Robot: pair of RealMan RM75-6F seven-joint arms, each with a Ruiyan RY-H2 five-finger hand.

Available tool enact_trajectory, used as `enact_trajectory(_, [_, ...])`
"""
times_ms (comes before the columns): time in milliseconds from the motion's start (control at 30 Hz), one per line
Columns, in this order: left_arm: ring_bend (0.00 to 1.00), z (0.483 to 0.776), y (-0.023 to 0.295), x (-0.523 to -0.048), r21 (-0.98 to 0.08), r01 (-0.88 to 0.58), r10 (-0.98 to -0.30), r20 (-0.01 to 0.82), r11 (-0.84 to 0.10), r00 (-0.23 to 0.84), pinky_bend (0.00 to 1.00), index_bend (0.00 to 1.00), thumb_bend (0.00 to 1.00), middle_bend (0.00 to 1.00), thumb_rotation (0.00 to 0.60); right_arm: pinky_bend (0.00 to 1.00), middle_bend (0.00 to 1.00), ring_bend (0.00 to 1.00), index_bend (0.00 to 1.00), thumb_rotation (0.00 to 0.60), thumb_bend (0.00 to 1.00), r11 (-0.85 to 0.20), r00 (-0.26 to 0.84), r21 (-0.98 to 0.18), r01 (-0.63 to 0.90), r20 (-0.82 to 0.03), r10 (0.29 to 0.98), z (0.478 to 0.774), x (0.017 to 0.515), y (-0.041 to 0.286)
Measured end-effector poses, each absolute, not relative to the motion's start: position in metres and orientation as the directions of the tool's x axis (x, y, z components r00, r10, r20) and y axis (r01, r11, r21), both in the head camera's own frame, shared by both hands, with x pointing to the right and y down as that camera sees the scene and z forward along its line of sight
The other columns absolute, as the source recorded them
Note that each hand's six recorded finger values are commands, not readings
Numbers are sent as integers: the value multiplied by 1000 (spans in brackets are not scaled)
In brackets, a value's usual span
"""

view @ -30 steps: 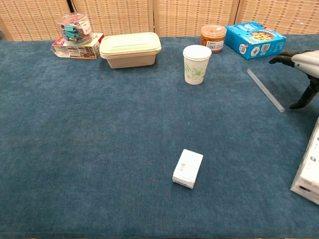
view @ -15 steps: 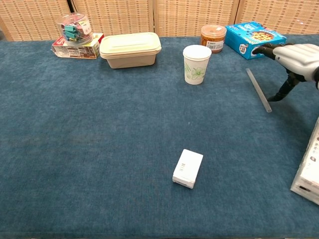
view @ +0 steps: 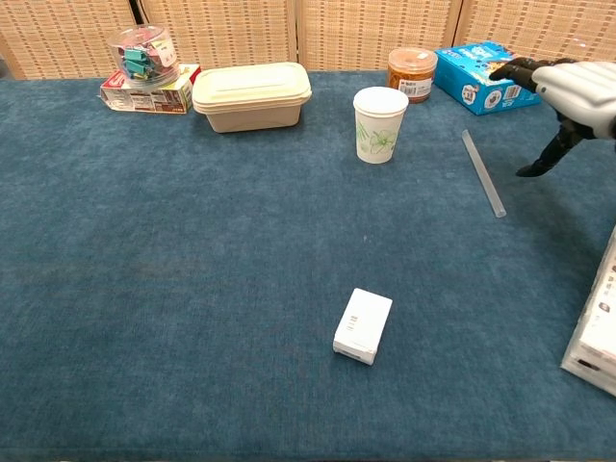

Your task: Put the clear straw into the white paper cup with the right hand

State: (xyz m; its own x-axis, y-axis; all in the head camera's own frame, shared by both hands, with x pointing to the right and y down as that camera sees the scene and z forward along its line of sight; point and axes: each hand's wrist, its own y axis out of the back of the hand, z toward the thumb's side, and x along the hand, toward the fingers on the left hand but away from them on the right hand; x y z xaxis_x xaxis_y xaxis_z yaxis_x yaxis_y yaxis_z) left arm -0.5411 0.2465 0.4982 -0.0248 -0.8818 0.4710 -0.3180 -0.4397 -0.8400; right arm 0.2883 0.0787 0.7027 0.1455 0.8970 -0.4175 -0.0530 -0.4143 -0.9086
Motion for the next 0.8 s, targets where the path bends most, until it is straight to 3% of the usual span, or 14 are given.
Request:
enact_trajectory(267, [0,497,248,-540,-840,-319,-883,469,-439,-22,0,0,0,0,600,0,0,0,0,600,0,-446,156,-893,-55,-449,880,710,292,96])
enact_trajectory(800, [0,498,246,-542,-837,-323,-881,473,-442,-22,0,0,0,0,600,0,0,0,0,600,0,-475,185,-880,9,-466,865,729,251,109])
